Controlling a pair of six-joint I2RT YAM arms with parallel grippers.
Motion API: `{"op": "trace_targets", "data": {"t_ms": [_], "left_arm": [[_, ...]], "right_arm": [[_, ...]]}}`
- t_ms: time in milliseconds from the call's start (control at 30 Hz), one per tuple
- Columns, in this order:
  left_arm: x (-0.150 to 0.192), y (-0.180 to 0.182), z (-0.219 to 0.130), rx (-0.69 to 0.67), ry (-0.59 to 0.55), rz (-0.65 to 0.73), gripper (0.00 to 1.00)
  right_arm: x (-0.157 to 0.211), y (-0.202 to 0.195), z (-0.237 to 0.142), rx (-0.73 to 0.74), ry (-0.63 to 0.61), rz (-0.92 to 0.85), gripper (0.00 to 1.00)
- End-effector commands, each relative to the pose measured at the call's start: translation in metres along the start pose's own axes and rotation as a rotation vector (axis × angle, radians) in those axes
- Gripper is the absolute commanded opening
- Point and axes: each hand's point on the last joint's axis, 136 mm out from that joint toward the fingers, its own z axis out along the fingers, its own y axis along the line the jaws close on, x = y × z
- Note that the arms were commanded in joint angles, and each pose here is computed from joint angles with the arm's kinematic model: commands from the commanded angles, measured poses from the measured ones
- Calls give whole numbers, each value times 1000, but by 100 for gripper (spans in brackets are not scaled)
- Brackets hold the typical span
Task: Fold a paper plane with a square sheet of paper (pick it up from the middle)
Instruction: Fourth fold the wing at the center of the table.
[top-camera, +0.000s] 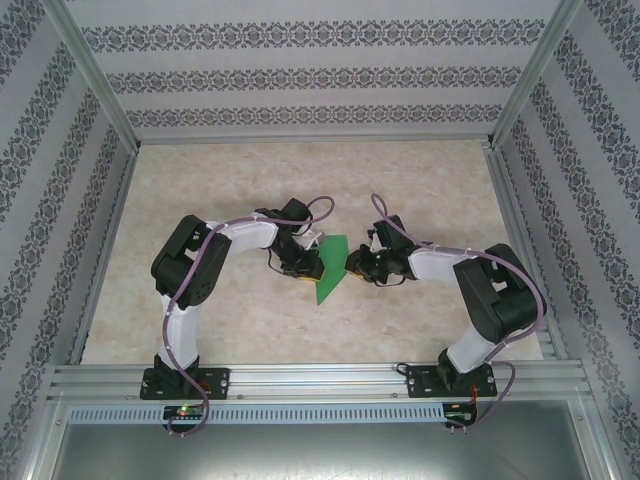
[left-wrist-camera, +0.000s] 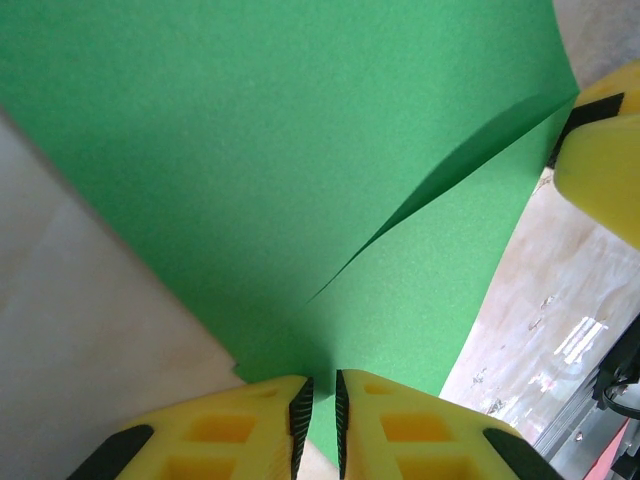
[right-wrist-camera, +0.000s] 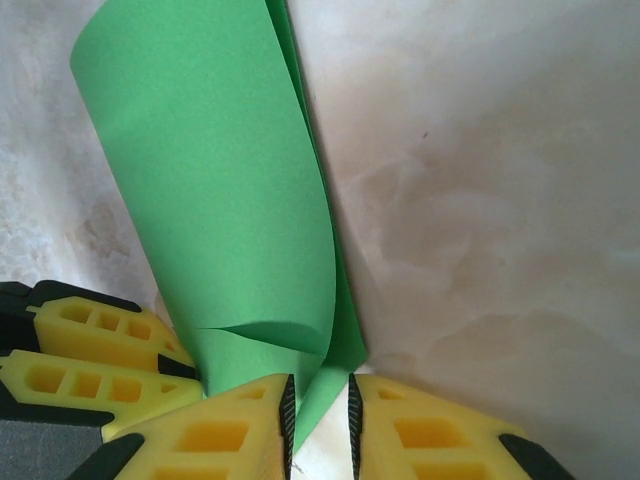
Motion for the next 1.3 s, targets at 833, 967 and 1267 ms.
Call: {"op": "trace_targets", "data": {"t_ms": [833,967,1267], "left_arm": [[27,59,20,-231,79,-60,22],[17,47,12,-207,47,-52,22],[-14,12,-23,-162,-73,-23,26]], "right_arm": [[0,9,15,-63,34,-1,7],[2,-2,16,-6,40,-14,2],[5,-14,16,65,48,-30,0]]}}
